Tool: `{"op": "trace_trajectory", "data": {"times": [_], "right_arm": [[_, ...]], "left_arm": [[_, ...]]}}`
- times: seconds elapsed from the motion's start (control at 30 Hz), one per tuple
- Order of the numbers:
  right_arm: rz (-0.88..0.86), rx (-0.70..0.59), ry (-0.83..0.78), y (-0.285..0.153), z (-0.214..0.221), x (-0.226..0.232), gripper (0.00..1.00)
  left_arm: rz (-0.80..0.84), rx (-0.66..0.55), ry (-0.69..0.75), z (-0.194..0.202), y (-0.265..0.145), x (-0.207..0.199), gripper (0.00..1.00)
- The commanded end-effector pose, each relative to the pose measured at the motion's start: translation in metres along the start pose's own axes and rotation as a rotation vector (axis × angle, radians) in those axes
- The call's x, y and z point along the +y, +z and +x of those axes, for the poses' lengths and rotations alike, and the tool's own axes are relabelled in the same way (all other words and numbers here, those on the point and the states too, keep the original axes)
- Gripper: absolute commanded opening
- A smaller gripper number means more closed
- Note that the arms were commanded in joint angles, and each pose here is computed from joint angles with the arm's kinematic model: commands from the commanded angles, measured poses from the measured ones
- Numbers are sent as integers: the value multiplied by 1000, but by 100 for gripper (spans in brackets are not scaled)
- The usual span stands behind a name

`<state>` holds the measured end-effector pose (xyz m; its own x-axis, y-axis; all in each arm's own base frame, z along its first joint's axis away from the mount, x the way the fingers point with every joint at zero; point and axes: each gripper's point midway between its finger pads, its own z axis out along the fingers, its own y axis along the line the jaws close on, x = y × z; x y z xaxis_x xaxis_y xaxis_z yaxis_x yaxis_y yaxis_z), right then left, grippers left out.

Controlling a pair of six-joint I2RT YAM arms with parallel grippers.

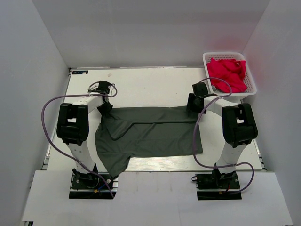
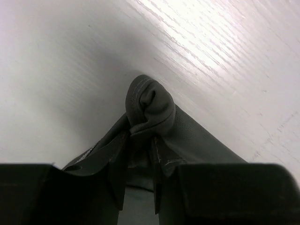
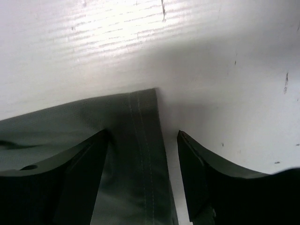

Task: Fold and stack the t-shirts
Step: Fold the flattened tshirt in 1/3 of the way

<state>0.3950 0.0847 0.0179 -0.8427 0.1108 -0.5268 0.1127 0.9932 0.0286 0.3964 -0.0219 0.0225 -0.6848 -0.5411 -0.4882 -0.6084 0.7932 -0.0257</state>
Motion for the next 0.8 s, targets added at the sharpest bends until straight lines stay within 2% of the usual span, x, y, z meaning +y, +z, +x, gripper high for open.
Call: {"op": "trace_trajectory", "data": {"times": [0.0, 0.1, 0.17, 0.43, 0.6, 0.63, 0.73, 0.77], "right_arm": [[14, -40, 38, 7, -17, 2, 67], [22, -34, 56, 13, -18, 2, 58], [36, -45, 61, 11, -21, 0, 48], [73, -75, 59, 3, -27, -12, 51], [32, -67, 33, 1, -31, -6, 54], [18, -67, 30, 0, -34, -4, 54], [12, -87, 34, -4, -41, -3, 54], [5, -97, 37, -10, -45, -1, 54]], "left_arm": [[-18, -46, -10, -20, -3, 3, 35], [-29, -26, -3, -18, 0, 8, 35], [-34, -26, -12, -20, 2, 12, 35], [-80, -74, -35, -39, -2, 28, 43], [-148, -56, -40, -48, 8, 47, 47], [-128, -58, -46, -54, 3, 41, 52], [-108, -27, -54, -57, 3, 41, 56], [-55, -42, -69, -64, -5, 32, 56]]}}
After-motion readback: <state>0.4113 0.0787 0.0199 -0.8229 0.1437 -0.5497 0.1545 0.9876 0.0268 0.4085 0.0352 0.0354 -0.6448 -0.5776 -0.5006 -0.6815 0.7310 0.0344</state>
